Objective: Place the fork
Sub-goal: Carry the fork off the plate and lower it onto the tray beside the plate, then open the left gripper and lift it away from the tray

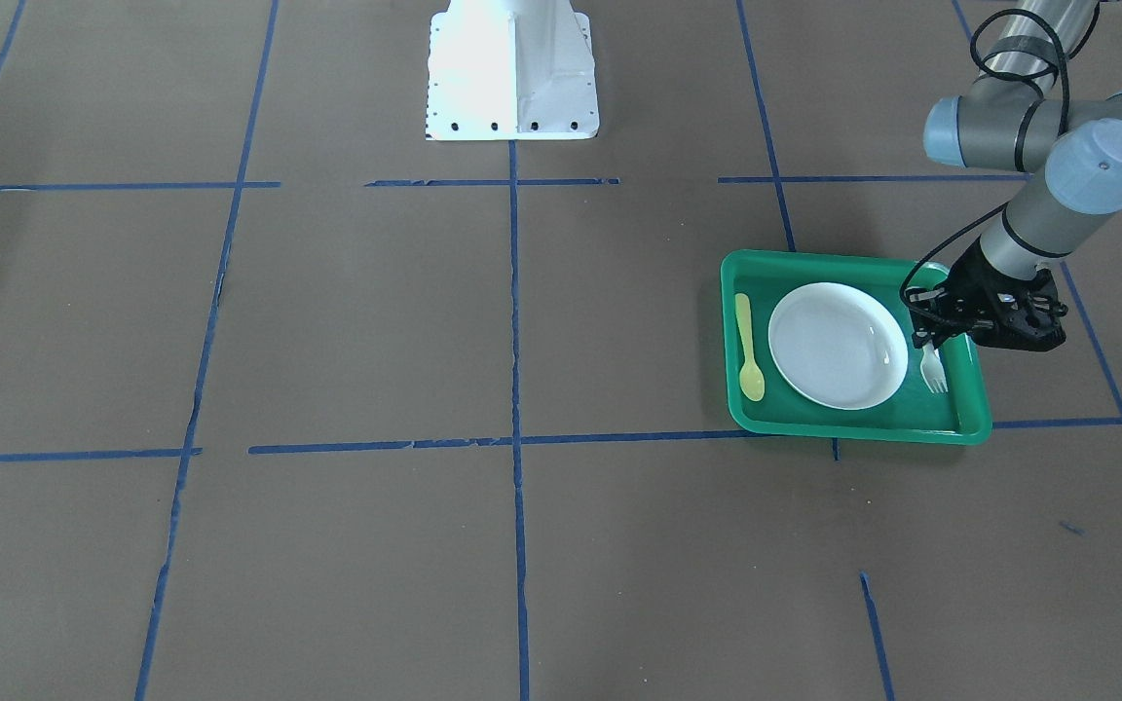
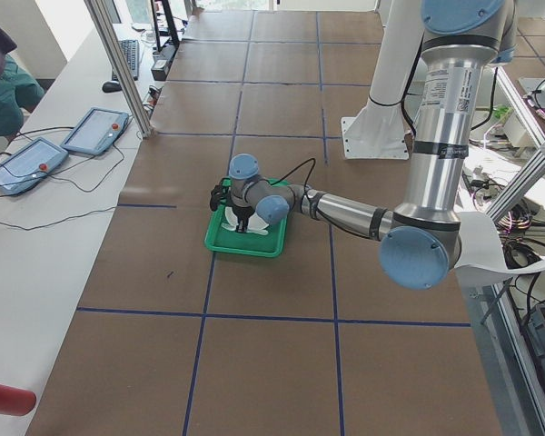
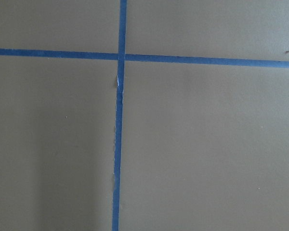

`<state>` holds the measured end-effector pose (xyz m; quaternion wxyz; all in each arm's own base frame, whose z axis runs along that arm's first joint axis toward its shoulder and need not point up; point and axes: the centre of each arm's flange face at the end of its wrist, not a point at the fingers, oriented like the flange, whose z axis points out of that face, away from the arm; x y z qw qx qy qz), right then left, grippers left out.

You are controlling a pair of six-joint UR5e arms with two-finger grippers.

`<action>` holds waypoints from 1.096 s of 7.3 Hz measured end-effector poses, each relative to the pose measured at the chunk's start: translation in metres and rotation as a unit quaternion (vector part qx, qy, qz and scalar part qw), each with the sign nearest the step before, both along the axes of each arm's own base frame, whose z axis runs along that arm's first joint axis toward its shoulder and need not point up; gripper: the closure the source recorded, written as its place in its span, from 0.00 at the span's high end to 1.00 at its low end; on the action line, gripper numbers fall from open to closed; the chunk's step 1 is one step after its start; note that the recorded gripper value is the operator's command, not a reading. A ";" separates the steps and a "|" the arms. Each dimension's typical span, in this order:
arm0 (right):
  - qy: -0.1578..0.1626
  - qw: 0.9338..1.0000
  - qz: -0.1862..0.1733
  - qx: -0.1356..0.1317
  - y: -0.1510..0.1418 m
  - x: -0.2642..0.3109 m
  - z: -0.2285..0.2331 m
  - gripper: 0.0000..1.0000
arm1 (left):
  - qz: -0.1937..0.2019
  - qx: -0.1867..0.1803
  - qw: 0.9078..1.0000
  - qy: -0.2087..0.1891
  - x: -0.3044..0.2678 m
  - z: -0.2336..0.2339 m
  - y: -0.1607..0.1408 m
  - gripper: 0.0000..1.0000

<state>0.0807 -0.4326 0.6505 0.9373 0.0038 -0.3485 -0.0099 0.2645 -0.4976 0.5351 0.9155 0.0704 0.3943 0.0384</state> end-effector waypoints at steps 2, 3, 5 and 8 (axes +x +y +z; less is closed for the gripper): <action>0.000 1.000 0.000 0.000 0.000 0.000 0.000 1.00 | 0.003 0.001 1.000 -0.002 0.000 0.011 0.001 1.00; 0.000 1.000 0.000 0.000 0.000 0.000 0.000 1.00 | 0.008 0.005 1.000 -0.005 0.000 0.014 0.001 1.00; 0.000 1.000 0.000 0.000 0.000 0.000 0.000 1.00 | 0.011 0.016 1.000 -0.004 -0.002 0.010 -0.002 1.00; 0.000 1.000 0.000 0.000 0.000 0.000 0.000 1.00 | 0.014 0.061 0.998 0.004 -0.044 -0.022 -0.013 1.00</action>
